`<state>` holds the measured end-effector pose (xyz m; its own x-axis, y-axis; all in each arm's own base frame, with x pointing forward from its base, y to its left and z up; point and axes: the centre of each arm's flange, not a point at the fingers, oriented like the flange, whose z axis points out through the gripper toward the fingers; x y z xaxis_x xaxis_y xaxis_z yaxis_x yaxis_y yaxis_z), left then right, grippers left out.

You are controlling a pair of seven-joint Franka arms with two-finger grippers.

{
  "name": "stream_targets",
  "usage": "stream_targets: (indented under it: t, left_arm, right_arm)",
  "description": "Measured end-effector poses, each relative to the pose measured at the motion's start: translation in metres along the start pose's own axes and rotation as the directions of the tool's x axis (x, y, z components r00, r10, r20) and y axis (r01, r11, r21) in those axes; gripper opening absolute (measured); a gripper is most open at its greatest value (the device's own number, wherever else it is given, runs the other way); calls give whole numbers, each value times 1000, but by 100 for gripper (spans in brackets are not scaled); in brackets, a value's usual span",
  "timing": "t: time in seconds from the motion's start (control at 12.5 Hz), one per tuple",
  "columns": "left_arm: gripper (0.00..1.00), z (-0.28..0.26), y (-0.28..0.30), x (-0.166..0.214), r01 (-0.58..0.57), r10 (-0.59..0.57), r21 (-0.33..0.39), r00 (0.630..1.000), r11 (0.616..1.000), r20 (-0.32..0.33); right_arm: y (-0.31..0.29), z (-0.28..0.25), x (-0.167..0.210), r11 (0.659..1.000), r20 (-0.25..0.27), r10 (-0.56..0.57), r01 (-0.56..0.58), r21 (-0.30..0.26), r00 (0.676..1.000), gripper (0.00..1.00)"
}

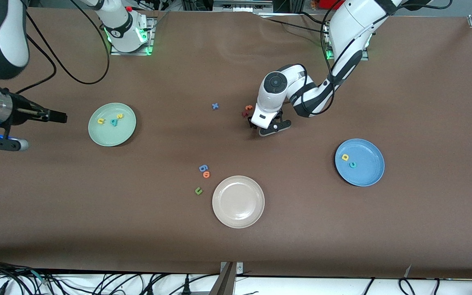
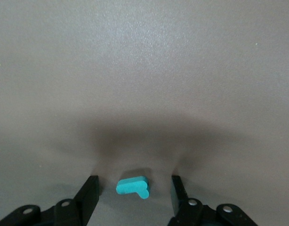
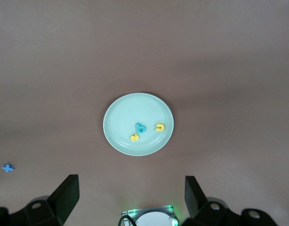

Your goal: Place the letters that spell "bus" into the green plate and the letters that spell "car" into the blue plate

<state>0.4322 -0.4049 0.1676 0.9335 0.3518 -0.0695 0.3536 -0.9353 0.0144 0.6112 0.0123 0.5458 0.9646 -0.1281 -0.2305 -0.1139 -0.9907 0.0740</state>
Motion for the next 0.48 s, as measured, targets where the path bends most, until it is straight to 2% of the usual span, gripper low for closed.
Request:
stream_targets:
  t: [0.08,0.32,0.48]
  left_arm:
    - [64,-1,1,0,-1,1,2,1000,1000,-1]
    - [60,-1,2,-1,-4,4,10,1000,1000,-2]
    - [59,-1,3,-3,-9,9,16,1000,1000,-2]
  right_arm:
    - [7,-10,-3,1000,-38,5,-4,13,999,99]
    - [22,-16,-11,999,-155,6,2,54,988,99]
    - [22,-21,-16,1000,-205,-9,14,24,979,99]
